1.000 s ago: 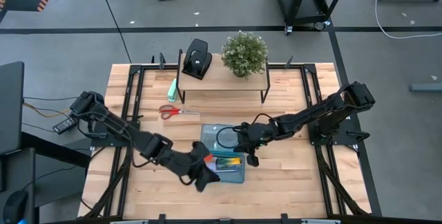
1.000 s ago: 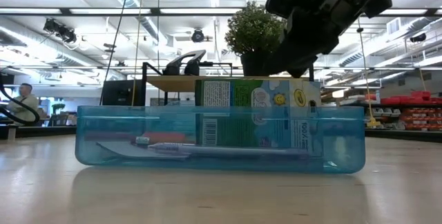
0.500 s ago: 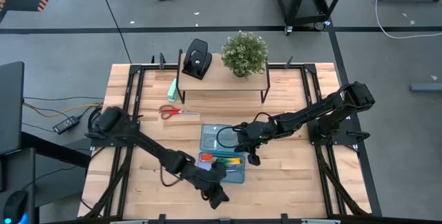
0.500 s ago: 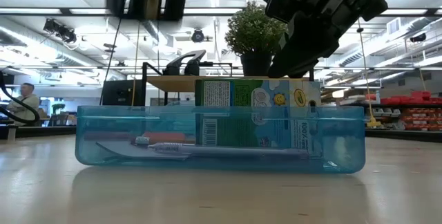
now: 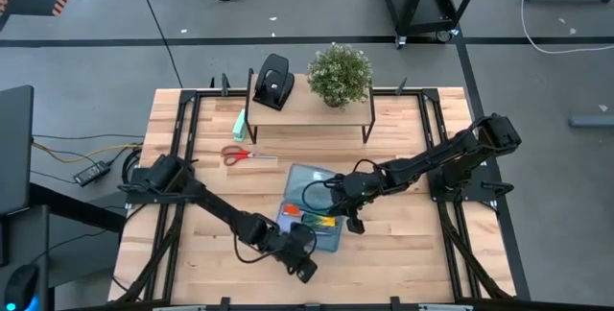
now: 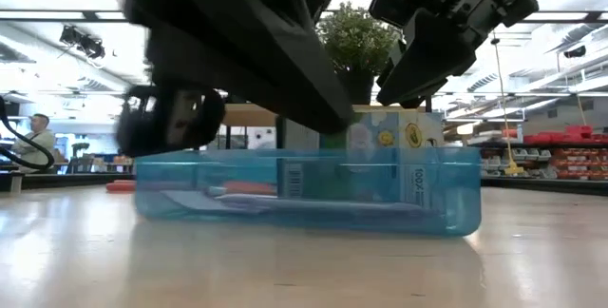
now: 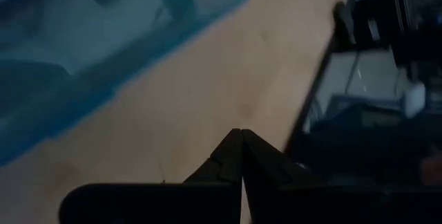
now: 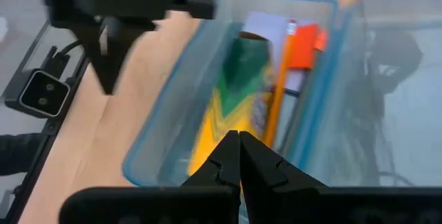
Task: Pack school essentials
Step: Adjust the yellow crayon box in blue supply box
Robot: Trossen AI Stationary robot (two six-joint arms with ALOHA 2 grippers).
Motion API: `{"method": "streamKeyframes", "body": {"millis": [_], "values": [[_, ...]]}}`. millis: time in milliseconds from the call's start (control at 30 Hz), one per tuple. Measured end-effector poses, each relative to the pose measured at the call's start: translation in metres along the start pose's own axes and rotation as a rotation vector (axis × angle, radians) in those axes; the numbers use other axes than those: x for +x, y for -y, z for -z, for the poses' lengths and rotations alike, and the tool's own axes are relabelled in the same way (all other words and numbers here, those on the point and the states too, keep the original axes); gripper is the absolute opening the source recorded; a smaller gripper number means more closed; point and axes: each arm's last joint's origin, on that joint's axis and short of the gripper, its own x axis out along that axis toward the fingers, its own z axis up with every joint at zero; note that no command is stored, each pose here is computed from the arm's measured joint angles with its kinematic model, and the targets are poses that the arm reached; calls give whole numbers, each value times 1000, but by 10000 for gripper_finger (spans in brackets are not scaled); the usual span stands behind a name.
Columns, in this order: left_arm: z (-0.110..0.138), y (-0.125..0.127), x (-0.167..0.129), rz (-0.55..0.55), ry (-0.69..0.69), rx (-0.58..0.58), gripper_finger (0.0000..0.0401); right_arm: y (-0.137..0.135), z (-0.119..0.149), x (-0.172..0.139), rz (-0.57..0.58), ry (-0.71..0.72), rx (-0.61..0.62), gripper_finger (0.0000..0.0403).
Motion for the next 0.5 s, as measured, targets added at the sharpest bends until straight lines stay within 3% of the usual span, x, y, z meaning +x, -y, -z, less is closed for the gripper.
{"method": "streamKeyframes", "body": {"millis": [167,333,500], "values": [[-5,-2,0,-22,39,28,12,-7,2,1,-15,-6,-14,10],[-11,17,-3,-31,35,167,11,-7,2,1,-13,-7,-24,10],[-17,36,-17,-178,-37,376,11,-7,2,1,18,1,-35,10]]}}
